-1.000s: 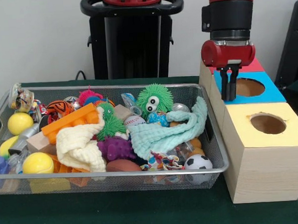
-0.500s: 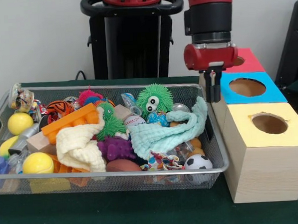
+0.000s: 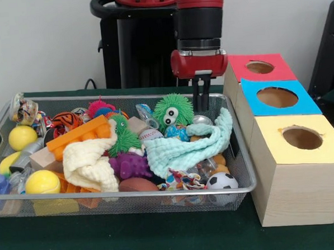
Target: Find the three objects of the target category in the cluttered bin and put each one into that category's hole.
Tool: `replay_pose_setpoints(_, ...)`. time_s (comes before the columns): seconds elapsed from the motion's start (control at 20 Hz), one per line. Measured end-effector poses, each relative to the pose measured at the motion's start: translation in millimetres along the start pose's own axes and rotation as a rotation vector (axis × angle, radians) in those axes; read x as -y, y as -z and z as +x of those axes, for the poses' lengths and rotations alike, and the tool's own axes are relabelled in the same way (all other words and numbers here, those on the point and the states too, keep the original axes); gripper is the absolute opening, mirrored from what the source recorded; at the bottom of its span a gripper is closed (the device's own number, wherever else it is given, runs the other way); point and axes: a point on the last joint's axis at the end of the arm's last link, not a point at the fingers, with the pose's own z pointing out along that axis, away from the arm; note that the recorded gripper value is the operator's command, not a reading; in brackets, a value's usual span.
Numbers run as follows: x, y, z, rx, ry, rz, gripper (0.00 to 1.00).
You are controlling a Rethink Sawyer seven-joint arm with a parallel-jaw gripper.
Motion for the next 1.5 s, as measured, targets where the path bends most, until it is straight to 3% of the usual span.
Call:
replay_pose_setpoints(0.25,20,1,24.2,-0.029,-0.004,0.004,0.00)
replay_pose_setpoints(0.6,34,1,34.4,-0.033,0.016,0.013,0.00)
replay_pose_setpoints(1.1,16,1,39.3,-0.051,0.059,0.016,0.00)
replay_pose_setpoints(1.5,7,-8,51.9,-0.079,0.074,-0.005,0.00)
